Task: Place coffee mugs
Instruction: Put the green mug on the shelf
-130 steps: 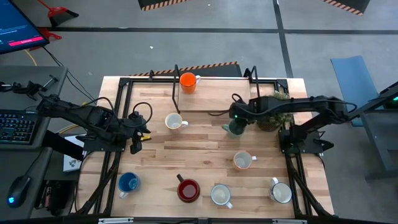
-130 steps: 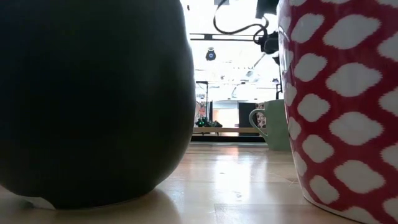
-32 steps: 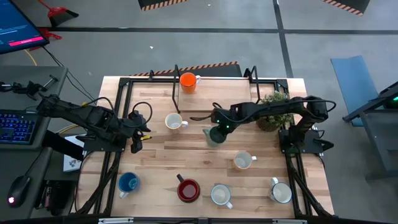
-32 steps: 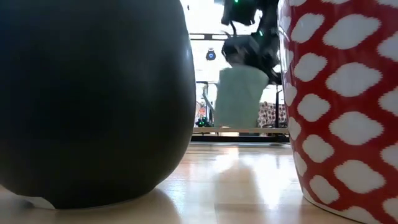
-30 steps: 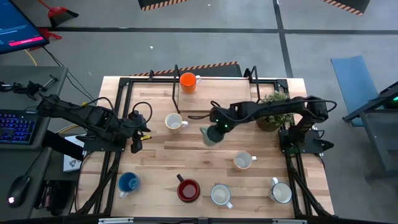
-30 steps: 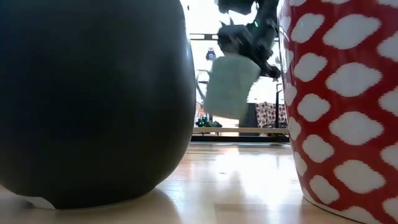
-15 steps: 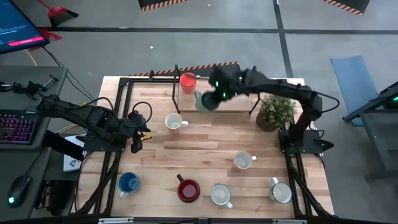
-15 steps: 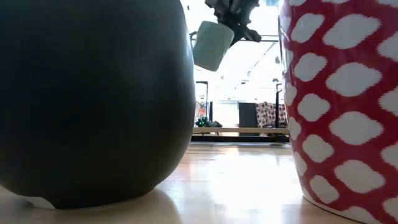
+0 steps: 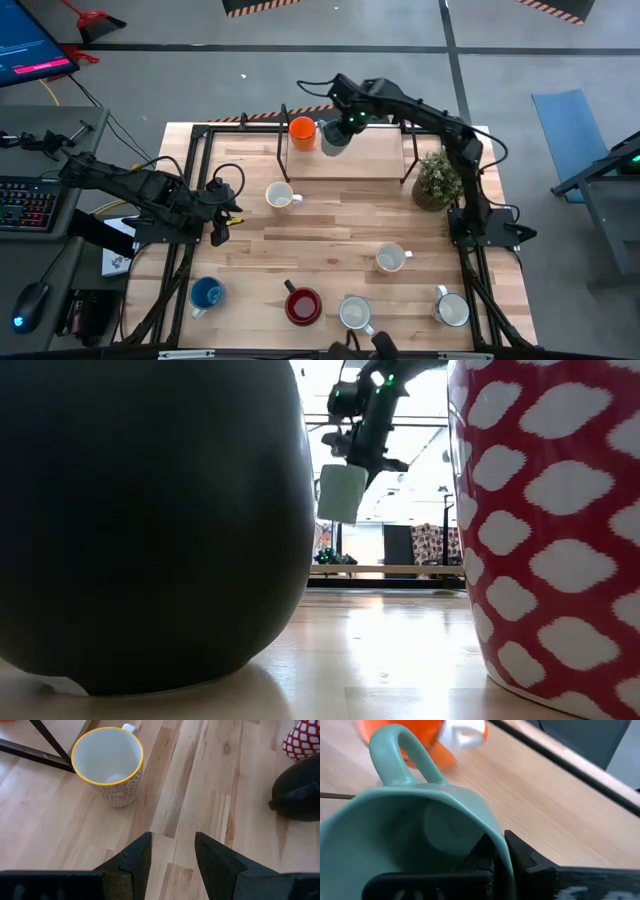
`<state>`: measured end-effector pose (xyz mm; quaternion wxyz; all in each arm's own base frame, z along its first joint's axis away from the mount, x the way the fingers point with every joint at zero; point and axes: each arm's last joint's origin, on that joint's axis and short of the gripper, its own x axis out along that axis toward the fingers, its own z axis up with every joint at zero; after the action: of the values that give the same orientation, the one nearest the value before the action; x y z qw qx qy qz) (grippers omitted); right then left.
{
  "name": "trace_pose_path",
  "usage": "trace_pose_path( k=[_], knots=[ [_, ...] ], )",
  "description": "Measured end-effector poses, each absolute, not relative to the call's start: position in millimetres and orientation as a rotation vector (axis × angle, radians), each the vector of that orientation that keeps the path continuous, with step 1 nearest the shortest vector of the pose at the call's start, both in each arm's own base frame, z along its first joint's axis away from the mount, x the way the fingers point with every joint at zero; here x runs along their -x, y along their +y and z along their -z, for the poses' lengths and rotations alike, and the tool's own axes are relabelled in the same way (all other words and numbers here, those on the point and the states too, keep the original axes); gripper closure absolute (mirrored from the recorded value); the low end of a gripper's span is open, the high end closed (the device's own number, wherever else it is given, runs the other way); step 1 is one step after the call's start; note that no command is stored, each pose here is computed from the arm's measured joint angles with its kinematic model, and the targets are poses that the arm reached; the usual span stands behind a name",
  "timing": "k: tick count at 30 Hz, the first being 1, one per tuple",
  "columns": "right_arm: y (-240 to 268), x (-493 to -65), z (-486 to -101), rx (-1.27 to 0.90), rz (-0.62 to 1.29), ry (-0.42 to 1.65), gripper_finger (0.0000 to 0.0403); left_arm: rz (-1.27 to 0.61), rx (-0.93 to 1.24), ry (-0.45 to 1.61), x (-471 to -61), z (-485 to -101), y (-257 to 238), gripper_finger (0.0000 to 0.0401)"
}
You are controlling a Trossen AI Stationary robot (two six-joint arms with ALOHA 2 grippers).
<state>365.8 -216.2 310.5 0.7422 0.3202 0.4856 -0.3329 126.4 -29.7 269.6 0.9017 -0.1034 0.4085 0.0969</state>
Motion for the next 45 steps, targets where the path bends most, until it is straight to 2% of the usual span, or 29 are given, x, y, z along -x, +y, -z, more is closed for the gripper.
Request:
trace_pose_path(
  k=[4, 14, 29, 37, 45],
  knots=[
    [-227.1, -367.5, -295.6, -0.716, 0.744, 1.099, 0.0403, -0.211, 0.236, 0.843, -126.4, -269.6, -29.7, 0.0261],
    [-247.5, -353.1, -293.9, -0.763, 0.874, 1.083, 0.0403, -0.210, 0.237, 0.842, -126.4, -269.7, -29.7, 0.0261],
    [-245.8, -357.9, -290.6, -0.719, 0.907, 1.081, 0.0403, -0.210, 0.234, 0.843, -126.4, -269.6, -29.6, 0.0261],
    [-248.6, -368.0, -268.6, -0.747, 0.920, 1.120, 0.0403, -0.223, 0.246, 0.839, -126.4, -269.7, -29.5, 0.0261],
    [-251.8, -368.2, -267.8, -0.742, 0.965, 1.096, 0.0403, -0.227, 0.255, 0.837, -126.4, -269.7, -29.4, 0.0261]
  ],
)
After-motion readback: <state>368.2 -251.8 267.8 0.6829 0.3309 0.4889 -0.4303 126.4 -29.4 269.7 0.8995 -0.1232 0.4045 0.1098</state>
